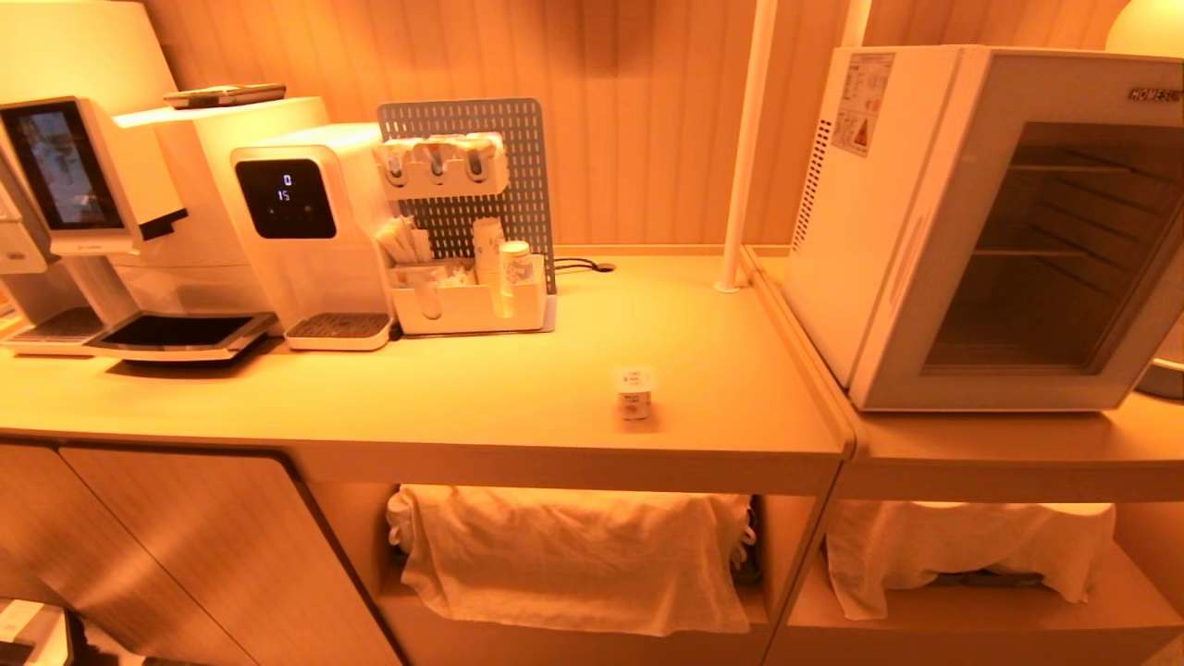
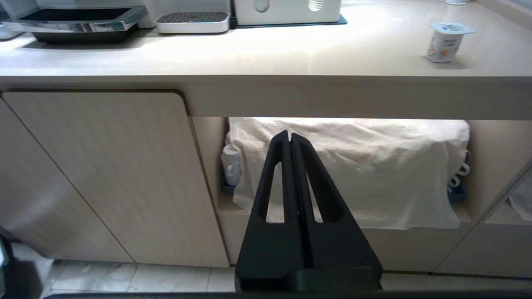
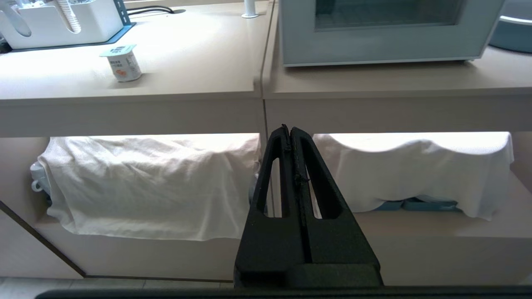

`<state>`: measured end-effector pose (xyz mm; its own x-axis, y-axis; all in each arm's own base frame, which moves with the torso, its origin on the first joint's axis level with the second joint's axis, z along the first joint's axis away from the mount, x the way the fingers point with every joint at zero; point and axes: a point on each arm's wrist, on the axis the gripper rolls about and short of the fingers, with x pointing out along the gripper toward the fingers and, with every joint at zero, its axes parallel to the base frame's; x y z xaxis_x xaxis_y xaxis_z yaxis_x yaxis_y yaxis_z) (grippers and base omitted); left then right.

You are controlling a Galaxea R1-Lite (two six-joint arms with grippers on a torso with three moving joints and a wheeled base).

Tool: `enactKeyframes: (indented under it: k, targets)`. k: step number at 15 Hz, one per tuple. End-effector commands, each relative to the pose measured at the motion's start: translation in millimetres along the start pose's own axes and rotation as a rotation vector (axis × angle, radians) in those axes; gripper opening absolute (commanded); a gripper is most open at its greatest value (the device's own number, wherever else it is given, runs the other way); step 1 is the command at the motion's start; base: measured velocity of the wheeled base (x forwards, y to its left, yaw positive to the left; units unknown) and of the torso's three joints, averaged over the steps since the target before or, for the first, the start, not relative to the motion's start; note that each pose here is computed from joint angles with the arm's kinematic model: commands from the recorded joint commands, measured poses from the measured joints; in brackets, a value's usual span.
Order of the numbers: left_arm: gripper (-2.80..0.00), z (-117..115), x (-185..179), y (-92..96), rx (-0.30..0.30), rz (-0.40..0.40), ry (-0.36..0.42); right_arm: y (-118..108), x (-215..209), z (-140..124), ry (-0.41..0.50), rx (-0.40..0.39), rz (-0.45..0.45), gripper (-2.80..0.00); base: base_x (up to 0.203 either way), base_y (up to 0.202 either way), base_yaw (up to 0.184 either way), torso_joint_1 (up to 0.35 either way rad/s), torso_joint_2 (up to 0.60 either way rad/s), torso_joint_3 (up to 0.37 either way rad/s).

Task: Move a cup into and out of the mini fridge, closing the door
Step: Open the freezer door

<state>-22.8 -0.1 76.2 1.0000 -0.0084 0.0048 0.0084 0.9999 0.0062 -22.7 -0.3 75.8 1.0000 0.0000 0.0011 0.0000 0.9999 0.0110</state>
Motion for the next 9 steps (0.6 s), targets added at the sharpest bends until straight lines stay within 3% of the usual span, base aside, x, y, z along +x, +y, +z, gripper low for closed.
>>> enactKeyframes:
  k: [1,9]
  targets:
    - [-2.8,0.2,-0.1,0.0,0.0,-0.001,-0.001,0.0,0.1,0.1,0.001,0.0,0.0,-2.8,0.0,-0.196,-0.002,0.002,0.0,-0.001]
    - [-2.8,0.3,-0.2,0.0,0.0,0.0,0.0,0.0,0.1,0.1,0.001,0.0,0.0,-2.8,0.018,-0.184,-0.006,0.002,0.0,0.003]
